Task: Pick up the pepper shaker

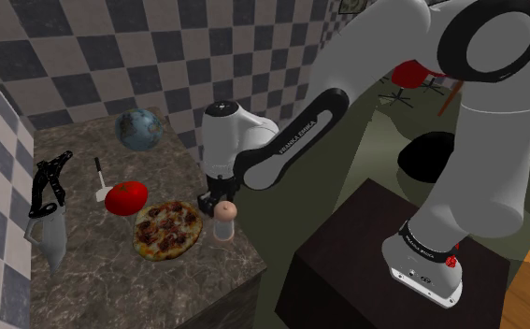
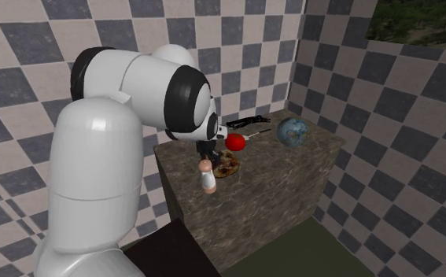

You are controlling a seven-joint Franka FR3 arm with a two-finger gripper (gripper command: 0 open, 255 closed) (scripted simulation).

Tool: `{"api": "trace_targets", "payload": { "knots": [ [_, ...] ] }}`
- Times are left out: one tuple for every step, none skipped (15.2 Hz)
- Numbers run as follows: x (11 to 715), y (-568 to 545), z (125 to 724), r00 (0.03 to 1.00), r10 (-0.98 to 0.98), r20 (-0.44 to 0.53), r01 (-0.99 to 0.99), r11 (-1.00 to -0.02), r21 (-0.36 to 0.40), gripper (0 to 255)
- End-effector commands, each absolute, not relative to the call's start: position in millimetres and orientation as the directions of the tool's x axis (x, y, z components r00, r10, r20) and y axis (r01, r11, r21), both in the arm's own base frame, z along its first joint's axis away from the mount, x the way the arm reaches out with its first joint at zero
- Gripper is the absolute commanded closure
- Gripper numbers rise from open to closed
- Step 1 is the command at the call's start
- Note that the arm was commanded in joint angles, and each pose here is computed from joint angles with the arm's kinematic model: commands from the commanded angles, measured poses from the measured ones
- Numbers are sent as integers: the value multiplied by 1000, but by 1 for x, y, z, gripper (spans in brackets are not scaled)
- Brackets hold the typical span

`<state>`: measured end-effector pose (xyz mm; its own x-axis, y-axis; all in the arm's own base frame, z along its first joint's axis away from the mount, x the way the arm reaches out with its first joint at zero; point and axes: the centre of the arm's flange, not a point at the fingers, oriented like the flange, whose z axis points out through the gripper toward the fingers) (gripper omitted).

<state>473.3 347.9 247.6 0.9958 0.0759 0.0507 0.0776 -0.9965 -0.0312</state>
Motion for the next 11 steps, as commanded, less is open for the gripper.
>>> {"api": "trace_targets", "payload": {
  "knots": [
    [473, 348, 258, 996, 76, 50, 78, -997, -31, 255],
    [473, 348, 263, 996, 76, 50, 78, -997, -31, 255],
    [473, 348, 269, 996, 76, 50, 78, -997, -31, 255],
    [473, 348, 274, 996, 76, 50, 78, -997, -31, 255],
    [473, 348, 279, 996, 76, 50, 78, -997, -31, 255],
    [473, 348, 285, 996, 76, 50, 78, -997, -31, 255],
    [473, 348, 290, 996, 76, 50, 78, -997, -31, 255],
    [473, 348, 295, 996, 76, 50, 78, -997, -31, 255],
    [473, 348, 300, 996, 76, 50, 78, -997, -31, 255],
    [473, 348, 306, 996, 76, 50, 78, -997, -31, 255],
    [473, 348, 311, 996, 76, 50, 78, -997, -31, 255]
  ]
}}
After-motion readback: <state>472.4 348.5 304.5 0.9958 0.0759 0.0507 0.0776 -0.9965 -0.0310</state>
